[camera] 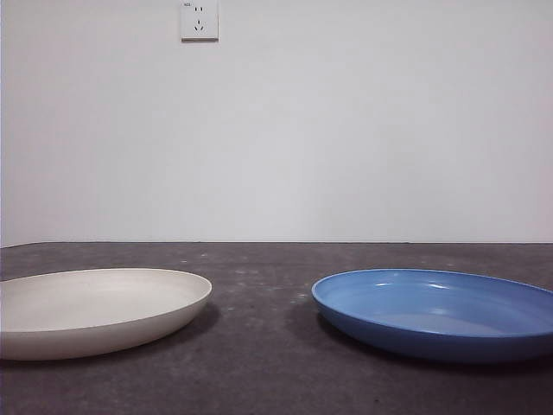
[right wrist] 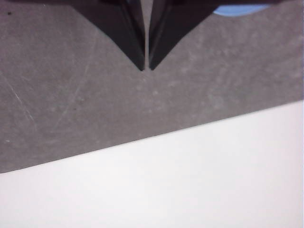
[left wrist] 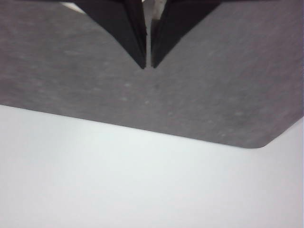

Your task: Pick up the white plate, put it on the blue plate, put it on desk

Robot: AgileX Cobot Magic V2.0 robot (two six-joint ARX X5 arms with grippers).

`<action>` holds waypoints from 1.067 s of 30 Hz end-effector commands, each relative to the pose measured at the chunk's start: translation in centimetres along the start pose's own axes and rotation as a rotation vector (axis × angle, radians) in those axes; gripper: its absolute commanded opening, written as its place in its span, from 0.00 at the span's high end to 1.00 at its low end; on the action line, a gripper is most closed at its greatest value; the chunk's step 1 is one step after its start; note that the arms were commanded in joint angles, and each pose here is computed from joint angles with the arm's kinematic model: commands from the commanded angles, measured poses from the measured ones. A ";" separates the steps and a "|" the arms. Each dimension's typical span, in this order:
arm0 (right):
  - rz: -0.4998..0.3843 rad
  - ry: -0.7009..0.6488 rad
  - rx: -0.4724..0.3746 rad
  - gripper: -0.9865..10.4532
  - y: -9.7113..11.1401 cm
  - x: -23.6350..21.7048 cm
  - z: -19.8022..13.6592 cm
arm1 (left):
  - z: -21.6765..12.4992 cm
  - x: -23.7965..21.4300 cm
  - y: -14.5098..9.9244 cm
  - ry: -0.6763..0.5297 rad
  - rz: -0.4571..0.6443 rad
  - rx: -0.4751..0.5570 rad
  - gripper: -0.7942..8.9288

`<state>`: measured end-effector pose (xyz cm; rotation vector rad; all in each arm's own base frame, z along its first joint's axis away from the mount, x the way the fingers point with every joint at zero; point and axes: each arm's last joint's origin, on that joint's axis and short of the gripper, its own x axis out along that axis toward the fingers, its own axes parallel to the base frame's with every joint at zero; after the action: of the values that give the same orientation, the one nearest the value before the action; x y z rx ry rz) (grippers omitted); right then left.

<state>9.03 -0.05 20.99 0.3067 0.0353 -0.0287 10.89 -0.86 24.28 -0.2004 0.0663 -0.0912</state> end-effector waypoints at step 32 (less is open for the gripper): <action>0.684 0.476 -0.162 0.91 9.6 3.3 13.8 | 15.0 3.3 -8.4 0.373 -0.642 0.019 0.90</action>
<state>13.15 4.86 36.44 0.1926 0.4338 0.7075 14.66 -6.42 39.74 -0.1979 0.4012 -0.7516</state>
